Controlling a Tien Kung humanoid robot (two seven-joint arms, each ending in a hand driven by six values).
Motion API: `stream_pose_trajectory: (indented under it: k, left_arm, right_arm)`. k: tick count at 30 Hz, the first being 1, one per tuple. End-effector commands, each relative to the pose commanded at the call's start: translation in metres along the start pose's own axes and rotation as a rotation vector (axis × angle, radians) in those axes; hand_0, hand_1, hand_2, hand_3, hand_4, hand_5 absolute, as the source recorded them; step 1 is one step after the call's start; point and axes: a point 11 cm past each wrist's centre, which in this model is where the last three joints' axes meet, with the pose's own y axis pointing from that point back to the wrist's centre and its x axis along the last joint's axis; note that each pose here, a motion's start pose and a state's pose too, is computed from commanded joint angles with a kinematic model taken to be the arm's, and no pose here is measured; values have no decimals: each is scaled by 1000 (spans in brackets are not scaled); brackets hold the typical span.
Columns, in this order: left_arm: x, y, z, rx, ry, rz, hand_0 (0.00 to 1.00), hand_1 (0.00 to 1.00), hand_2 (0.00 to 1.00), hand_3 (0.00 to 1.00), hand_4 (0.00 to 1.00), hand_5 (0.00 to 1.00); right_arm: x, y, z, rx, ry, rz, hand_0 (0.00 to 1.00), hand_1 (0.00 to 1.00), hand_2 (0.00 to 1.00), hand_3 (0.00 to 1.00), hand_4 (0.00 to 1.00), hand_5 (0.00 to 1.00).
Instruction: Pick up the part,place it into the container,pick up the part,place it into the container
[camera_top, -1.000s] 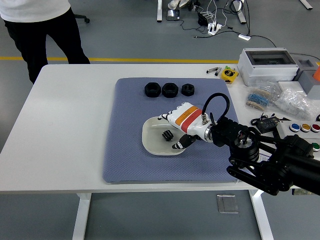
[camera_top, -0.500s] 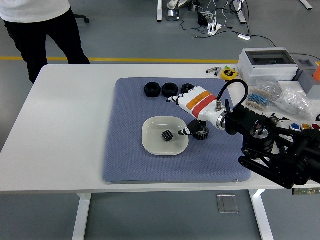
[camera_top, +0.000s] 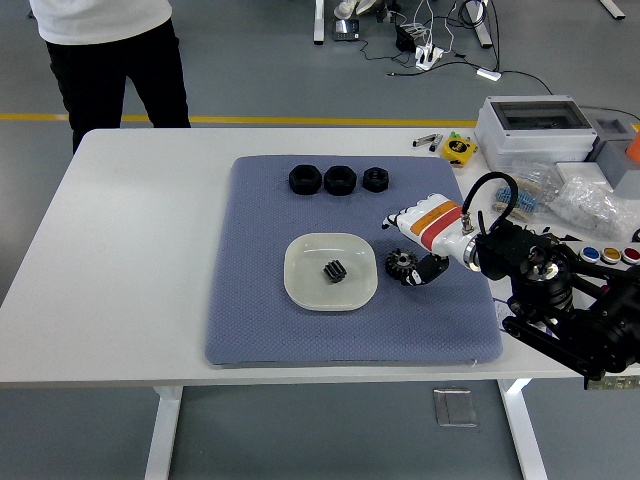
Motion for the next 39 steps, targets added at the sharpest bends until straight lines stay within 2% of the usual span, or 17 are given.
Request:
stream_pose_trajectory:
  k: [3,4,9,10,15,16,22,30,39]
  left_arm:
    - [0,0,0,0,0,-1,833,769,803,586,497,757]
    - [-1,0,0,0,1,-1,835,769,804,586,498,757]
    - [-1,0,1,-1,-5,-2,835,769,804,586,498,757]
    - [-1,0,1,-1,-6,-2,834,768,803,586,498,757]
    - [-1,0,3,-3,-6,0,834,768,803,586,498,757]
    - [-1,0,3,-3,-7,0,833,769,803,585,498,755]
    - [-1,1,4,-2,-14,1,834,769,804,585,498,757]
    - [0,1,6,-4,-22,4,834,771,805,585,499,757]
    - [0,1,6,-6,-14,6,833,770,805,584,500,757]
  right_arm:
    - [-3,-1,0,0,0,-9,238,391,660,800,998,415]
    - [-5,-1,0,-1,-4,-10,234,387,646,727,998,420]
    - [-8,-2,-1,-3,-17,-12,234,387,646,727,998,420]
    - [-9,-2,0,-7,-21,-12,230,385,616,640,998,420]
    - [-14,-4,6,-33,-36,-24,230,385,616,640,998,420]
    - [-16,-4,8,-41,-42,-27,226,381,600,608,984,426]
    - [-18,-7,13,-69,-68,-32,225,380,597,596,972,421]
    - [-13,-10,9,-66,-77,-27,223,381,596,595,970,426]
    - [-17,-13,1,-55,-97,-44,220,384,592,588,953,425]
